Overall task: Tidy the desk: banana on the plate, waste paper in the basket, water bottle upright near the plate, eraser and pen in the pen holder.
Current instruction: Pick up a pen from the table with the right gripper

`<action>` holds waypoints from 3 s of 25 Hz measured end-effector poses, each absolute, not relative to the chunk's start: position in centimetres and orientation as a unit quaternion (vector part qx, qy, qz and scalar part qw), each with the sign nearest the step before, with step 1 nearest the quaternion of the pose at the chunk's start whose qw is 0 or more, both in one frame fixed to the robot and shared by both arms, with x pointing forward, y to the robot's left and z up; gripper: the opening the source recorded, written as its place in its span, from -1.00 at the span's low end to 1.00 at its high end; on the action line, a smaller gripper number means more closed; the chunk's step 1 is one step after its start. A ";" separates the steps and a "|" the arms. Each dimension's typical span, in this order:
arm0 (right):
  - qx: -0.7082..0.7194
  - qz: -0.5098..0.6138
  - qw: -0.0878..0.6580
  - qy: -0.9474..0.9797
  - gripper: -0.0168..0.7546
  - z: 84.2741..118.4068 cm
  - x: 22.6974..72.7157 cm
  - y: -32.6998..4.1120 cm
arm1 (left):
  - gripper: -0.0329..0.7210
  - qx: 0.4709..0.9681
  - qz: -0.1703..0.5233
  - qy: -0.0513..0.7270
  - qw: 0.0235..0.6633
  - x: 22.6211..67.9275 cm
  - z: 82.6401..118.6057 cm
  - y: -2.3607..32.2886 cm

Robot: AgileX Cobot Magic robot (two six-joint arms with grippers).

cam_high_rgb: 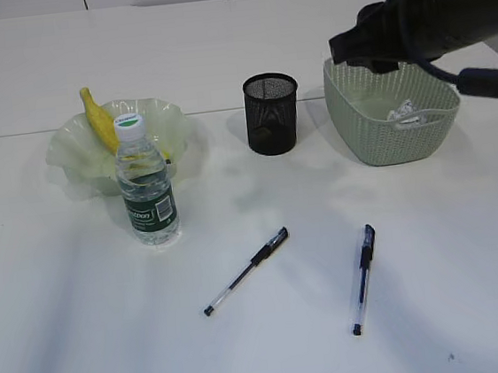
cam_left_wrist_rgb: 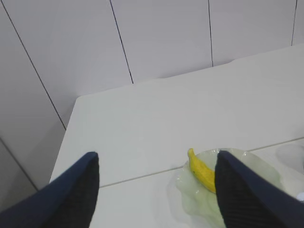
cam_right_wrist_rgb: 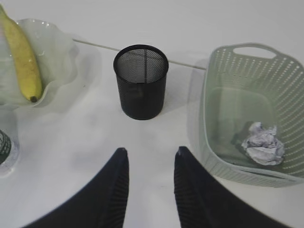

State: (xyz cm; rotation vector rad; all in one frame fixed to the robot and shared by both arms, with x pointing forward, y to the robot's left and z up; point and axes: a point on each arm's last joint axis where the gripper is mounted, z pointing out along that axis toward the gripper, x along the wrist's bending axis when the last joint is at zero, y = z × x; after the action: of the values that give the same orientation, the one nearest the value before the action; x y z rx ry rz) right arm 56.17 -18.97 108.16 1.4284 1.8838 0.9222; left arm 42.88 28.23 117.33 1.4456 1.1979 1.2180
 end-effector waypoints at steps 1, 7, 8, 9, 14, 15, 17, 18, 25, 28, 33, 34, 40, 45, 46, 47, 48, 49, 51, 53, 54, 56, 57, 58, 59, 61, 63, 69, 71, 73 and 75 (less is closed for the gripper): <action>0.535 0.351 0.296 0.709 -0.32 107.8 56.1 -18.9 | 0.51 0.581 0.490 0.482 0.437 42.9 117.3 28.2; 0.524 0.344 0.290 0.723 -0.32 105.2 55.4 -19.0 | 0.51 0.581 0.490 0.482 0.437 42.9 117.3 28.2; 0.522 0.346 0.289 0.724 -0.32 104.8 55.2 -19.0 | 0.51 0.581 0.490 0.482 0.437 42.9 117.3 28.2; 0.519 0.349 0.288 0.725 -0.32 104.5 55.1 -19.0 | 0.51 0.581 0.490 0.481 0.437 42.8 117.4 28.2; 0.511 0.357 0.284 0.729 -0.32 103.2 54.6 -19.0 | 0.51 0.581 0.490 0.481 0.437 42.8 117.4 28.2; 0.511 0.357 0.281 0.730 -0.32 102.9 54.4 -19.0 | 0.51 0.581 0.490 0.481 0.437 42.8 117.4 28.2; 0.512 0.355 0.276 0.732 -0.32 102.3 54.1 -19.1 | 0.51 0.581 0.490 0.481 0.437 42.8 117.4 28.2; 0.514 0.355 0.273 0.732 -0.32 101.9 54.0 -19.1 | 0.51 0.581 0.490 0.481 0.437 42.8 117.4 28.2; 0.517 0.355 0.256 0.735 -0.32 99.9 52.8 -19.3 | 0.51 0.581 0.490 0.481 0.437 42.8 117.4 28.2; 0.502 0.363 0.259 0.741 -0.32 99.4 52.4 -19.3 | 0.51 0.581 0.490 0.481 0.437 42.8 117.4 28.2; 0.482 0.368 0.263 0.750 -0.32 98.9 52.1 -19.2 | 0.51 0.581 0.490 0.481 0.437 42.8 117.4 28.2; 0.480 0.369 0.264 0.751 -0.33 98.9 52.1 -19.2 | 0.51 0.581 0.490 0.481 0.437 42.8 117.4 28.2; 0.501 0.368 0.255 0.741 -0.33 98.8 52.1 -19.3 | 0.51 0.581 0.490 0.481 0.437 42.8 117.4 28.2; 0.565 0.345 0.219 0.717 -0.33 98.2 51.7 -19.6 | 0.51 0.581 0.490 0.482 0.436 42.8 117.3 28.2; 0.576 0.342 0.213 0.711 -0.33 98.1 51.7 -19.7 | 0.51 0.581 0.490 0.482 0.436 42.8 117.3 28.2; 0.589 0.337 0.204 0.705 -0.33 98.0 51.6 -19.7 | 0.51 0.581 0.490 0.482 0.436 42.8 117.3 28.2; 0.602 0.335 0.195 0.698 -0.33 97.9 51.5 -19.8 | 0.51 0.581 0.490 0.482 0.436 42.8 117.3 28.2; 0.616 0.329 0.185 0.691 -0.33 97.7 51.3 -19.8 | 0.51 0.581 0.490 0.482 0.436 42.8 117.3 28.2; 0.637 0.319 0.168 0.681 -0.33 97.5 51.1 -19.9 | 0.51 0.581 0.490 0.482 0.436 42.8 117.3 28.2; 0.650 0.306 0.156 0.678 -0.33 97.3 50.9 -19.9 | 0.51 0.581 0.490 0.482 0.436 42.8 117.3 28.2; 0.657 0.302 0.150 0.675 -0.33 97.2 50.8 -20.0 | 0.51 0.581 0.490 0.482 0.436 42.8 117.3 28.2; 0.670 0.294 0.136 0.668 -0.33 97.1 50.6 -20.0 | 0.51 0.581 0.490 0.482 0.436 42.8 117.3 28.2; 0.677 0.290 0.129 0.664 -0.33 97.0 50.5 -20.0 | 0.51 0.581 0.490 0.482 0.436 42.8 117.3 28.2; 0.685 0.287 0.122 0.659 -0.33 96.9 50.4 -20.0 | 0.51 0.581 0.490 0.482 0.436 42.8 117.3 28.2; 0.690 0.283 0.116 0.656 -0.33 96.9 50.3 -19.9 | 0.51 0.581 0.490 0.482 0.436 42.8 117.3 28.2; 0.697 0.279 0.108 0.651 -0.33 97.1 50.4 -19.9 | 0.51 0.581 0.489 0.482 0.437 42.8 117.3 28.2; 0.699 0.282 0.106 0.648 -0.33 97.5 50.6 -19.7 | 0.51 0.579 0.486 0.485 0.439 42.8 117.3 28.2; 0.714 0.299 0.101 0.625 -0.33 98.6 51.5 -19.4 | 0.51 0.577 0.481 0.489 0.443 42.8 117.3 28.2; 0.723 0.289 0.093 0.621 -0.33 98.3 51.9 -19.2 | 0.51 0.577 0.481 0.490 0.443 42.8 117.3 28.2; 0.733 0.271 0.083 0.619 -0.33 97.9 52.3 -19.0 | 0.51 0.577 0.481 0.490 0.443 42.8 117.3 28.2; 0.741 0.258 0.075 0.615 -0.33 97.5 52.7 -18.9 | 0.51 0.577 0.481 0.490 0.443 42.8 117.3 28.2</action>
State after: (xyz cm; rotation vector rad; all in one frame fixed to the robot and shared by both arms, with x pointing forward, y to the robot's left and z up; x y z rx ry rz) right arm 52.69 -18.87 97.45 2.2234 1.8464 0.7732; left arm 42.82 28.20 117.29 1.4308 1.2145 1.1930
